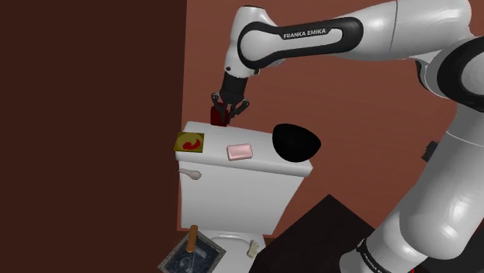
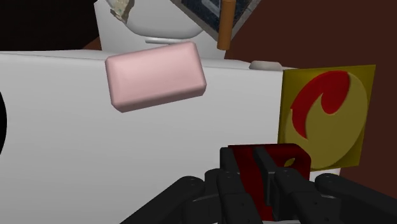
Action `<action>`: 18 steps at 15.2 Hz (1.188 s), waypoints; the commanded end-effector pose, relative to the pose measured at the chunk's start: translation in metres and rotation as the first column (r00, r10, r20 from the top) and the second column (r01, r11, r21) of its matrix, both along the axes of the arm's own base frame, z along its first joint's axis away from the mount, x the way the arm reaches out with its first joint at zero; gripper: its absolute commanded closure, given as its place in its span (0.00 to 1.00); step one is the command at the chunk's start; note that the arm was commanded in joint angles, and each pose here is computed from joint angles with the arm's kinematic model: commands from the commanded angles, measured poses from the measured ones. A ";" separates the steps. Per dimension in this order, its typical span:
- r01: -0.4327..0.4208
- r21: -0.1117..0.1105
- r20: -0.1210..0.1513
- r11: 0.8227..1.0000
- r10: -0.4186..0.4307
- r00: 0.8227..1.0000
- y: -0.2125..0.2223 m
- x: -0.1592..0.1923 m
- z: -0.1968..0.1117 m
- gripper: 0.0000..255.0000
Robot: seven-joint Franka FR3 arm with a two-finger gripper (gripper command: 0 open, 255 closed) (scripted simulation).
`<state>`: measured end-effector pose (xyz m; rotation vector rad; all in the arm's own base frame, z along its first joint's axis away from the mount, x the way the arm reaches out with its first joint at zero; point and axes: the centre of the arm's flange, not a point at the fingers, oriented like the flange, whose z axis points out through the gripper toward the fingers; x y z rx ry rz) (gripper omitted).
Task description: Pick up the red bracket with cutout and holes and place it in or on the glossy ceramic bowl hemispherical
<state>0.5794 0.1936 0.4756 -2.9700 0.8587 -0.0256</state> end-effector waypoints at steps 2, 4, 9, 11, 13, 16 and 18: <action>0.000 0.000 0.000 1.000 0.000 1.000 0.002 0.000 0.017 1.00; 0.000 0.000 0.000 1.000 0.000 1.000 0.002 0.000 0.028 1.00; 0.000 0.000 0.000 1.000 0.000 1.000 0.002 0.000 0.054 1.00; 0.000 0.000 0.000 1.000 0.000 1.000 0.002 0.000 0.064 1.00; 0.000 0.000 0.000 1.000 0.000 1.000 0.002 -0.001 0.071 1.00; 0.000 0.000 0.000 1.000 0.000 1.000 -0.024 -0.030 0.071 1.00; 0.000 0.000 0.000 1.000 0.000 1.000 -0.042 -0.050 0.070 1.00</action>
